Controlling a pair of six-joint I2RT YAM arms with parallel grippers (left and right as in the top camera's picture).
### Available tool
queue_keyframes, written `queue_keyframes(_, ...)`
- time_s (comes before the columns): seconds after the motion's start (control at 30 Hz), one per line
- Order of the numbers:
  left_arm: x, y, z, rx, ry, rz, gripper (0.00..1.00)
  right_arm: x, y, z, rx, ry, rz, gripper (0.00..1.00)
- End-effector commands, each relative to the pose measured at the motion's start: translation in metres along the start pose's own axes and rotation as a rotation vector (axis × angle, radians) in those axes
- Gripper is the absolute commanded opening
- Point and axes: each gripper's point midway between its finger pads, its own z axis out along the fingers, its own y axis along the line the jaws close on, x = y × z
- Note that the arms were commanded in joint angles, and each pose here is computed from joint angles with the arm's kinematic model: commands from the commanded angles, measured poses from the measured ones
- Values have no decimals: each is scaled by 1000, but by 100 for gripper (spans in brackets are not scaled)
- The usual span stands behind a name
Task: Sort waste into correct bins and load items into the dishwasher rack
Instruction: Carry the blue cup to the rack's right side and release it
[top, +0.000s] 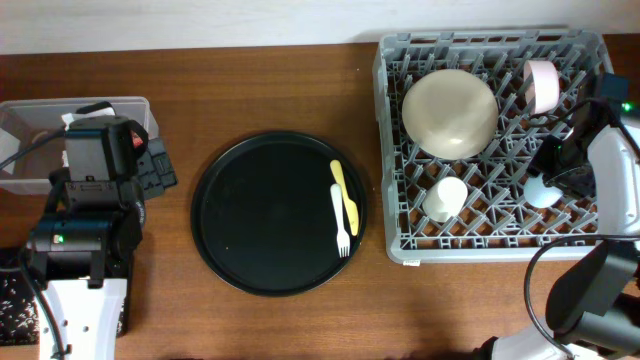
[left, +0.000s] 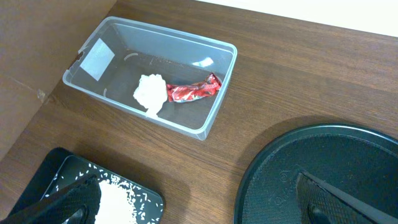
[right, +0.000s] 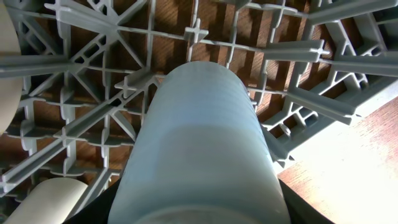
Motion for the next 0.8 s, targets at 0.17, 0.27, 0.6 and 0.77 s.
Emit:
queue_keyframes(0.17,-2,5,-3,-15,-10,-16,99,18,20,11,-114,78,-21,54)
queue_keyframes(0.27,-2,5,-3,-15,-10,-16,99,15,20,11,-113,65,-42,54)
queue_keyframes(0.6,-2,5,-3,-15,-10,-16,99,4,15,-11,-95,28,-39,52)
queue_keyframes(0.77,-2,5,-3,-15,-10,-16,99,5,13,-19,-90,35,-48,52)
